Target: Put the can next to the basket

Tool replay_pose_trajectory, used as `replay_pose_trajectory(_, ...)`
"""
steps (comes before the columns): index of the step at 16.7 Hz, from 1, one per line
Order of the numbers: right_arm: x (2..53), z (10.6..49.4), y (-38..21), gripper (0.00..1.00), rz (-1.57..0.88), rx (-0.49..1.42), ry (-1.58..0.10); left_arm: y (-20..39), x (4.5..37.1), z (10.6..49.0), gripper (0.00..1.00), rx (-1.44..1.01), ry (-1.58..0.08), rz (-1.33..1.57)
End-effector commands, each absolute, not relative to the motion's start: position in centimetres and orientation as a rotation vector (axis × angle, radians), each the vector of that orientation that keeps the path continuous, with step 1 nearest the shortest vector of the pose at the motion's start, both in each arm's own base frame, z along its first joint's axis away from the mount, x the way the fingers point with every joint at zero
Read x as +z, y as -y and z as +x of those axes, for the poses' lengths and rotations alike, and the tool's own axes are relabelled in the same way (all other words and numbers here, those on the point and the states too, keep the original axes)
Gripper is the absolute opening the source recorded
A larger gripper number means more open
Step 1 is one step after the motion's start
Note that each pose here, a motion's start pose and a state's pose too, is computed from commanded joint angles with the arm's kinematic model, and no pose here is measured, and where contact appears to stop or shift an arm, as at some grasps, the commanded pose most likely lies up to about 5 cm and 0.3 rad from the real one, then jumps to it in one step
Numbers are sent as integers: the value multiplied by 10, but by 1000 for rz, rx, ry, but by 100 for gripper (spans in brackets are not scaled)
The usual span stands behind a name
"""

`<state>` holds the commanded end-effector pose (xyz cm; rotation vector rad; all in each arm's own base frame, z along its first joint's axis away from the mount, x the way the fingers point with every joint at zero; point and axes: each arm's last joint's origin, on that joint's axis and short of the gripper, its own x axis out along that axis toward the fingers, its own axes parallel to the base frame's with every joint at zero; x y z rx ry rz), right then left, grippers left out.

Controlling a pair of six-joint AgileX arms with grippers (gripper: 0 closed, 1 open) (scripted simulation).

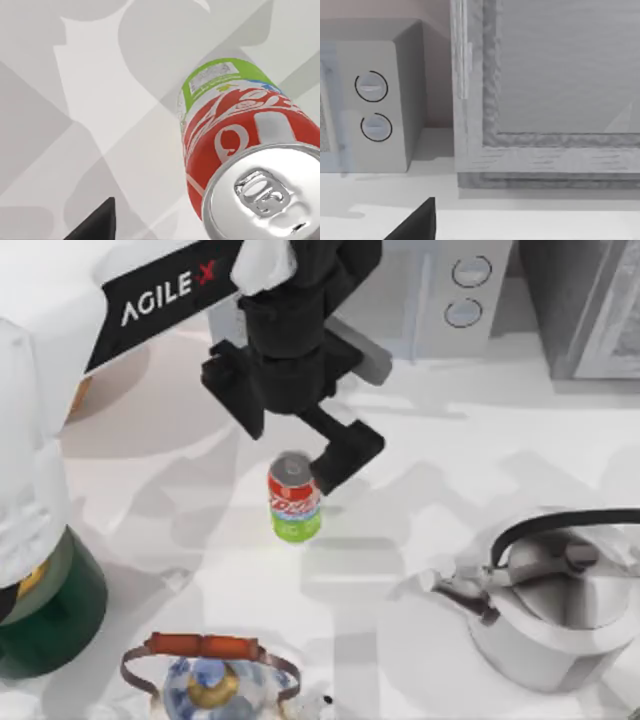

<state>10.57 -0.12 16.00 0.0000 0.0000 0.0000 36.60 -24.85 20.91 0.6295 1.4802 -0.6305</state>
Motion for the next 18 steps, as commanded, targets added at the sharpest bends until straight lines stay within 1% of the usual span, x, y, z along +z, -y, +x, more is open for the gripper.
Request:
replay_pose_trajectory(6, 160, 106, 1, 100, 0, 0, 0, 249, 162, 365, 100, -630, -1479, 629)
replay_pose_trajectory(10, 160, 106, 1, 100, 0, 0, 0, 249, 160, 365, 100, -630, -1480, 629)
replay_pose_trajectory(18, 160, 106, 1, 100, 0, 0, 0, 249, 160, 365, 40, -630, -1480, 629)
